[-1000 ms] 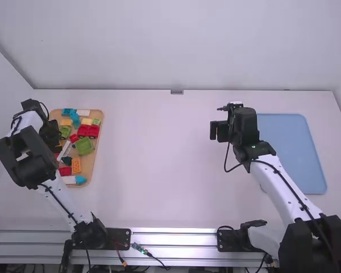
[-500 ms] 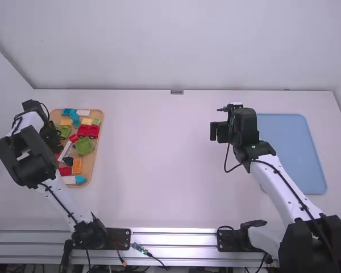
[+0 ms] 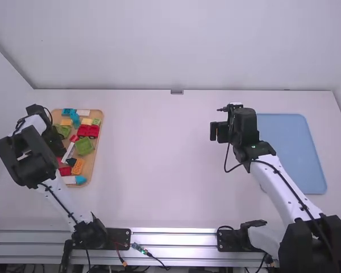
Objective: Assemble lego blocks to make yellow taxi
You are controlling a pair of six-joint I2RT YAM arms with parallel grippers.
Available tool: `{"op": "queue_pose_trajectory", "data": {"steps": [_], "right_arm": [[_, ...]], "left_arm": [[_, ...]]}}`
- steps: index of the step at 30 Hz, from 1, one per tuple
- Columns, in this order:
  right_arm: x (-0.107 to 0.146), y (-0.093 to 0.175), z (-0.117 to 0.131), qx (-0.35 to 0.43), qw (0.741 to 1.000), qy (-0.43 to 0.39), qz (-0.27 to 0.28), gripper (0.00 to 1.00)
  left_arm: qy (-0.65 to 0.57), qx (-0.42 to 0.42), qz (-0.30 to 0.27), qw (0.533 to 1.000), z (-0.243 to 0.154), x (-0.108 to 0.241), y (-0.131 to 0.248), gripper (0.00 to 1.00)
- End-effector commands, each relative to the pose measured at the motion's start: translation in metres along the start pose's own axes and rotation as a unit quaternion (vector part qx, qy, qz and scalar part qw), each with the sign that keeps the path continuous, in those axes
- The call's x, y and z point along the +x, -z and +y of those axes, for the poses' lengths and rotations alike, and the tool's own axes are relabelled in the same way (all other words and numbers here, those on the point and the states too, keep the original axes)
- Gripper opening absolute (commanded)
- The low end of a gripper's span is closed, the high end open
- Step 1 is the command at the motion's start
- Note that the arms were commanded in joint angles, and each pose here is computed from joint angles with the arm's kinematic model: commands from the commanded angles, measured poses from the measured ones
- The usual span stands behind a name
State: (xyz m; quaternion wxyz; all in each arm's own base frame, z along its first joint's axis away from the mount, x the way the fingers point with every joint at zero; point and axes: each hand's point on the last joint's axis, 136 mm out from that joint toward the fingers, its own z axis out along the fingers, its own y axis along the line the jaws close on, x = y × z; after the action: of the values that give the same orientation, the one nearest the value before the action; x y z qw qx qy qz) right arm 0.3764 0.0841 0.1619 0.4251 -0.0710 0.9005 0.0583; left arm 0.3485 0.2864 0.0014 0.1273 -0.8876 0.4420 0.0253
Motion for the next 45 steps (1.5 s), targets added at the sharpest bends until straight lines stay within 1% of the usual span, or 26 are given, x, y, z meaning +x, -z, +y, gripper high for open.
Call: {"op": "queue_pose_trajectory", "data": {"steps": [1,3,5,10,14,17,21,25,30,31,34,37,39,41,45], "right_arm": [[-0.014,0.002,0.001,0.000,1.000,-0.002,-0.013,1.00],[-0.014,0.002,0.001,0.000,1.000,-0.002,-0.014,1.00],[-0.014,0.002,0.001,-0.001,1.000,-0.002,-0.014,0.99],[-0.014,0.002,0.001,0.000,1.000,-0.002,-0.014,1.00],[-0.014,0.002,0.001,0.000,1.000,-0.001,-0.014,1.00],[-0.014,0.002,0.001,0.000,1.000,-0.001,-0.014,1.00],[-0.016,0.002,0.001,-0.001,1.000,-0.001,-0.018,1.00],[-0.018,0.002,0.001,-0.001,1.000,-0.001,-0.022,1.00],[-0.019,0.002,0.001,-0.001,1.000,-0.001,-0.023,1.00],[-0.019,0.002,0.001,-0.001,1.000,-0.001,-0.023,1.00],[-0.018,0.002,0.001,-0.001,1.000,-0.001,-0.022,1.00],[-0.016,0.002,0.001,-0.001,1.000,-0.001,-0.018,1.00],[-0.014,0.002,0.001,-0.001,1.000,-0.001,-0.014,1.00],[-0.014,0.002,0.001,0.000,1.000,-0.001,-0.014,1.00],[-0.014,0.002,0.001,0.000,1.000,-0.001,-0.014,1.00]], "left_arm": [[0.002,-0.023,-0.005,1.000,0.013,0.000,-0.001,0.86],[0.029,-0.040,-0.009,0.999,0.022,-0.001,0.000,0.89],[0.035,-0.038,-0.014,0.999,0.021,-0.003,0.000,0.90],[0.037,-0.023,-0.018,0.999,0.013,-0.004,0.000,0.90],[0.042,0.007,-0.015,0.999,-0.002,-0.003,-0.001,0.88],[0.044,0.015,-0.010,0.999,-0.007,-0.002,0.001,0.88],[0.039,0.006,0.010,0.999,-0.008,0.004,0.009,0.87],[0.038,-0.012,0.010,0.999,-0.006,0.002,0.021,0.87],[0.036,-0.021,-0.013,0.999,-0.007,-0.009,0.041,0.89],[0.050,-0.023,-0.022,0.998,-0.008,-0.013,0.046,0.92],[0.087,-0.032,-0.024,0.995,-0.005,-0.014,0.049,0.95],[0.126,-0.040,-0.034,0.991,0.001,-0.019,0.046,0.93],[0.153,-0.041,-0.044,0.986,0.004,-0.021,0.043,0.94],[0.152,-0.035,-0.055,0.986,0.004,-0.024,0.040,0.91],[0.153,-0.020,-0.076,0.985,0.000,-0.031,0.037,0.87]]}}
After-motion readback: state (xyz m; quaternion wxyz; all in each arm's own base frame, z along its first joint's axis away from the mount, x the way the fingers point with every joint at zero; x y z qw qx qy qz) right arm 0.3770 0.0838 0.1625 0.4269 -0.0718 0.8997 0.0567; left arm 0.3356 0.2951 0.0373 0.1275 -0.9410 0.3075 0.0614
